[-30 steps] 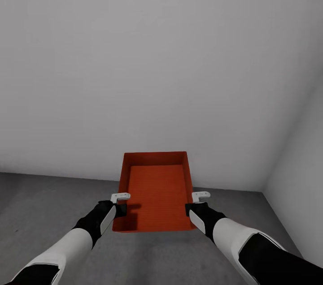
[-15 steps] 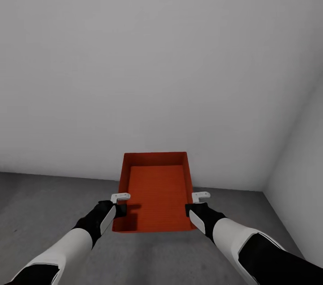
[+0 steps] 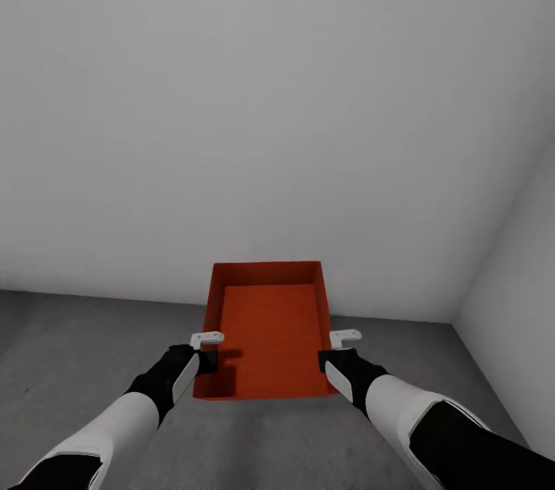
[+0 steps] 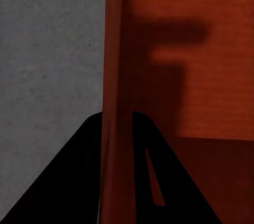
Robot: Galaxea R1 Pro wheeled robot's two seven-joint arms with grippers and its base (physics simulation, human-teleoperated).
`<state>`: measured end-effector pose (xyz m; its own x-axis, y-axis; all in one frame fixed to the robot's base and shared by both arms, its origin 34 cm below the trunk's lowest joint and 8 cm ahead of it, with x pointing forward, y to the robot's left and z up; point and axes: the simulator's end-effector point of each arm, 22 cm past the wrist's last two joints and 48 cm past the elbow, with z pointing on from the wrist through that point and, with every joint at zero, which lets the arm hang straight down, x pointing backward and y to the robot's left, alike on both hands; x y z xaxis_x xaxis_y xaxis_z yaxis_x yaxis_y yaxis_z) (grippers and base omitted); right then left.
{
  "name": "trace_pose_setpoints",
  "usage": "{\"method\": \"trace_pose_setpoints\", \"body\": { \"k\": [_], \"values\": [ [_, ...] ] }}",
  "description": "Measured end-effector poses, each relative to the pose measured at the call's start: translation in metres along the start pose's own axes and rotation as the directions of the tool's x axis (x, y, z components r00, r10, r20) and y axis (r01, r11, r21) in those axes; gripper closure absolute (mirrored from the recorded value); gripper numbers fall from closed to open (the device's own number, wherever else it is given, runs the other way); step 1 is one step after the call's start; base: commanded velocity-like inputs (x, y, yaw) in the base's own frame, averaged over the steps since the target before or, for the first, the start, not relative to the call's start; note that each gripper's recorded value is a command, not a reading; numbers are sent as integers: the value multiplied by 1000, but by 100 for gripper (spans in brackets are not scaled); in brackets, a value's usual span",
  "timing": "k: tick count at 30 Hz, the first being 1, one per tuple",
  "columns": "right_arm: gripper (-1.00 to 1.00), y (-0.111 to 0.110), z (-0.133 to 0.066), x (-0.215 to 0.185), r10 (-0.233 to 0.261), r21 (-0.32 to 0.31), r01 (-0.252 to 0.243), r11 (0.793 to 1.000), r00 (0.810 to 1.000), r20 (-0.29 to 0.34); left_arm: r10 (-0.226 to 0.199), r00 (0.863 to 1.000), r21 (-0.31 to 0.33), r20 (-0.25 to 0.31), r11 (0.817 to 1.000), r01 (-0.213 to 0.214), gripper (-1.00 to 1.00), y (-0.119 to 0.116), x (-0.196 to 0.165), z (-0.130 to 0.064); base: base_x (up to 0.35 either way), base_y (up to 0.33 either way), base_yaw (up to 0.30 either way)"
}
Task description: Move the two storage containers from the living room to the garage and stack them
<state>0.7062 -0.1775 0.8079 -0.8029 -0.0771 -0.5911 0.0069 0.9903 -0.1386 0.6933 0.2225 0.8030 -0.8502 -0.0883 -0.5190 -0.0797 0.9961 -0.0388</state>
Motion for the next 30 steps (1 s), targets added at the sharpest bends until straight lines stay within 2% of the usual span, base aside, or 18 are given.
{"method": "trace_pose_setpoints", "body": {
  "k": [30],
  "values": [
    [100,6,46,34,-5,-5,4,1000,999,-46,4,999,-5,-46,1000,-4,100,1,30,48,0,0,0]
  ]
}}
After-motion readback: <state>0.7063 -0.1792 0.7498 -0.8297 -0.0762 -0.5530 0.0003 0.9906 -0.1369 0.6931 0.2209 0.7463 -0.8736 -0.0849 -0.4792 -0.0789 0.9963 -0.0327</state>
